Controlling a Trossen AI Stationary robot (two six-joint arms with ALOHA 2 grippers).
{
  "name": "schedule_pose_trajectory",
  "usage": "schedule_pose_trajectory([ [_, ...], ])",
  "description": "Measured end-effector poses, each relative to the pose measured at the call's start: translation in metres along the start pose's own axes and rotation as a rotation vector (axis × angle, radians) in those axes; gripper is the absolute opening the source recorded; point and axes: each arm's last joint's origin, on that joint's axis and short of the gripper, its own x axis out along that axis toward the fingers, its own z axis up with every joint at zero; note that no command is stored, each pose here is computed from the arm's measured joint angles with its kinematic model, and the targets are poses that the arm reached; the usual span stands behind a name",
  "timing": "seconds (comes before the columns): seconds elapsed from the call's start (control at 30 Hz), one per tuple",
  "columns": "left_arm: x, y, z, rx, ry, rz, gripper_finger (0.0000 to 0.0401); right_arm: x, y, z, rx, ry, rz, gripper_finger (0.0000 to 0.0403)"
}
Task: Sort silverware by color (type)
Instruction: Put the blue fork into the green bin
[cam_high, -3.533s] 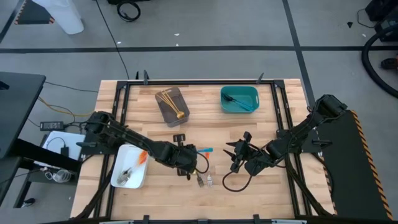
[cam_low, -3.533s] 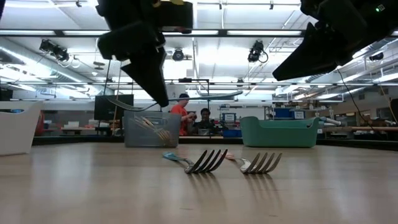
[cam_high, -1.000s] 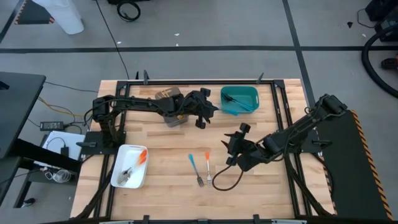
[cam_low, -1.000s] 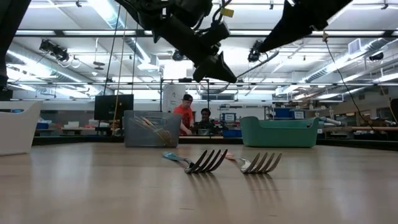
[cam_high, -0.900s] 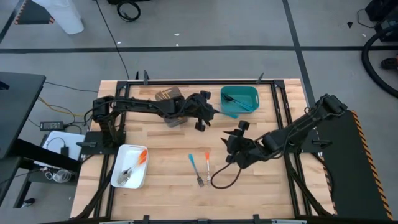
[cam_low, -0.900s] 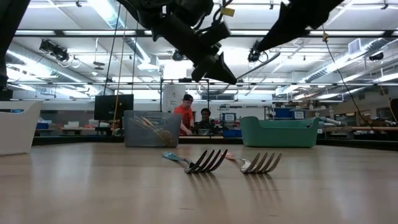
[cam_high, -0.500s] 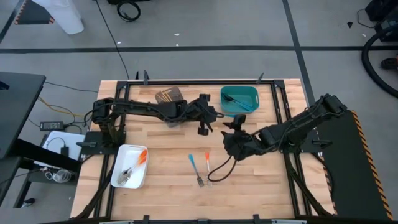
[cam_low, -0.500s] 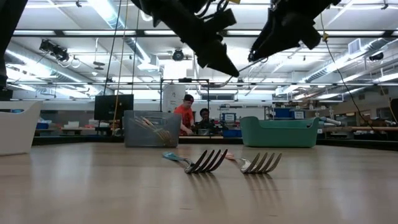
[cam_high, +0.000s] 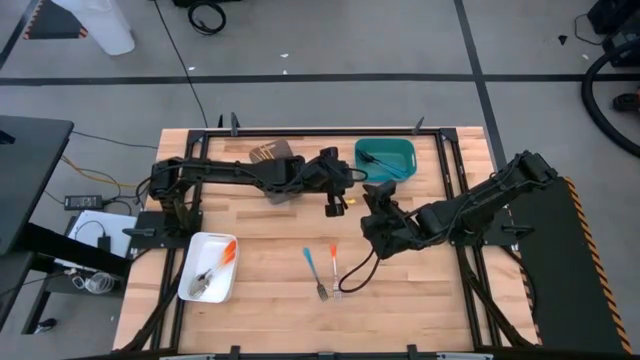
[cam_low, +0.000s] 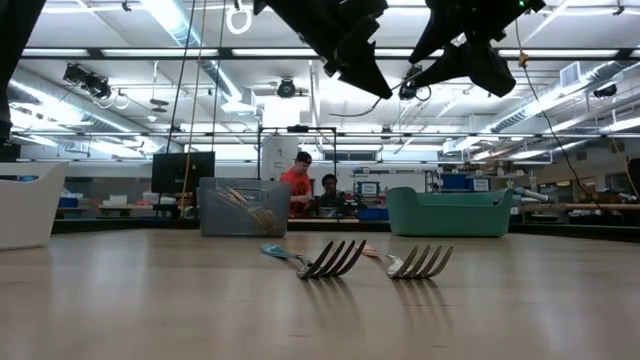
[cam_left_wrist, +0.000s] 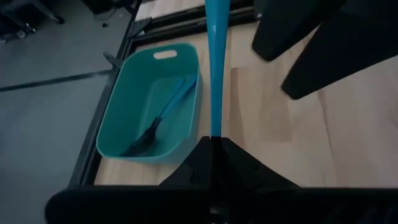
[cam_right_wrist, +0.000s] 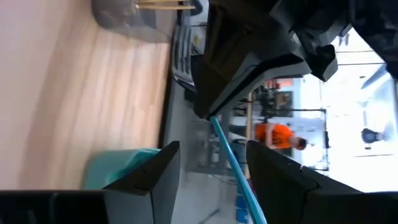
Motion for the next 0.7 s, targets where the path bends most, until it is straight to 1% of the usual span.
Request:
schedule_pose_trajectory([
  [0.07,-0.001,-0.003,0.003,0.000,-0.018,-0.003,0.0023,0.000,-0.001,0.000,-0.024,0.011,-0.020,0.0191],
  [0.17,-0.002,-0.006,0.004,-0.012,-0.027,-0.011,0.0023,0.000,-0.001,0.000,-0.052,0.011,-0.019,0.0184],
  [0.33,-0.003,-0.010,0.007,-0.019,-0.061,-0.100,0.0025,0.000,-0.001,0.000,-0.067,0.010,-0.022,0.0169],
  [0.47,-0.003,-0.012,0.008,-0.021,-0.074,-0.110,0.0026,0.000,-0.001,0.000,-0.073,0.007,-0.017,0.0155],
  [0.7,-0.003,-0.012,0.011,-0.039,-0.109,-0.145,0.0027,0.000,-0.001,0.000,-0.086,0.009,-0.016,0.0112],
])
